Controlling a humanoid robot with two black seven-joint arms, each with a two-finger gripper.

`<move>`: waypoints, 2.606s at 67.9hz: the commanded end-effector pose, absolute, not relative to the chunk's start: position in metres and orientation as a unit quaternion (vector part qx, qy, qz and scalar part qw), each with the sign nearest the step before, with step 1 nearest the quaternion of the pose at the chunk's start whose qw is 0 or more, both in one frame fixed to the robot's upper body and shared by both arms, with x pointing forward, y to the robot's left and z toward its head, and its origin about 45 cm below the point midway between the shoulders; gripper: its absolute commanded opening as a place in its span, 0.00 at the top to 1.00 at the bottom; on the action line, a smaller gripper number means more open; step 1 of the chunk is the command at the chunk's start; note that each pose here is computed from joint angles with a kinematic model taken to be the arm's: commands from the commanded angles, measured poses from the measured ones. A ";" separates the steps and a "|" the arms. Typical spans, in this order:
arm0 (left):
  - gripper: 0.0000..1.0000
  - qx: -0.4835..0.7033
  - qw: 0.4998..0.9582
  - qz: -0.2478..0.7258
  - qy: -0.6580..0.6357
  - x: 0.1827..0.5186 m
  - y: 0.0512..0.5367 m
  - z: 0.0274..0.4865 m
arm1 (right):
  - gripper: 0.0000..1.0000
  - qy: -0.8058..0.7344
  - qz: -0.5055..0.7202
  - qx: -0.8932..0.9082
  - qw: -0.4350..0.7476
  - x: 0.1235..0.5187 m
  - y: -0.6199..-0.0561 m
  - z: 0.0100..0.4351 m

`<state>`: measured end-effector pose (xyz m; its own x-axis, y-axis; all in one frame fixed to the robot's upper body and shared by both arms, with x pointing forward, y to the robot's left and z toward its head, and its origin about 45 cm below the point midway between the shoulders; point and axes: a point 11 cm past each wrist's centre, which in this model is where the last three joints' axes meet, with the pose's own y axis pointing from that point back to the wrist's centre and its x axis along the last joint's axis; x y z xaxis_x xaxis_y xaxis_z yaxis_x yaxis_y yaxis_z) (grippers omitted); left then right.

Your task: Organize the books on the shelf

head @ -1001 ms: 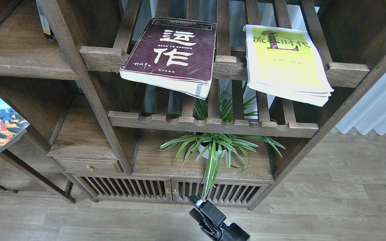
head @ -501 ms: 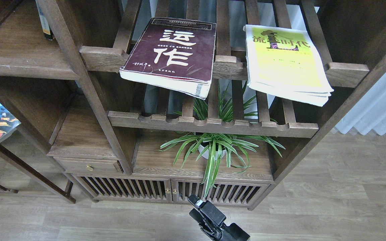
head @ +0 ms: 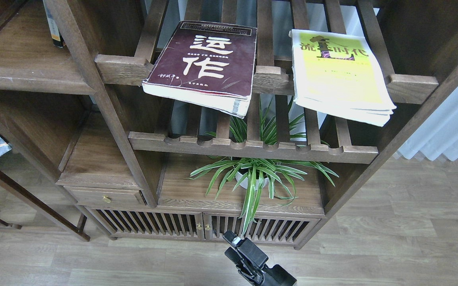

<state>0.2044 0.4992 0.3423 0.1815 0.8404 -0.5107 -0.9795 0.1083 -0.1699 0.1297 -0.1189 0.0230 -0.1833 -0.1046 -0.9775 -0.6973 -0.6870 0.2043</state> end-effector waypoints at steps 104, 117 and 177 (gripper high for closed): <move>0.80 -0.112 0.801 0.579 -0.102 0.384 0.456 0.496 | 0.01 0.356 0.633 -0.630 0.276 0.196 -0.137 0.049; 0.81 -0.099 0.806 0.574 -0.109 0.407 0.444 0.513 | 0.01 0.357 0.633 -0.629 0.277 0.195 -0.137 0.049; 0.82 -0.035 0.795 0.599 -0.093 0.445 0.441 0.530 | 0.01 0.359 0.634 -0.626 0.279 0.194 -0.138 0.048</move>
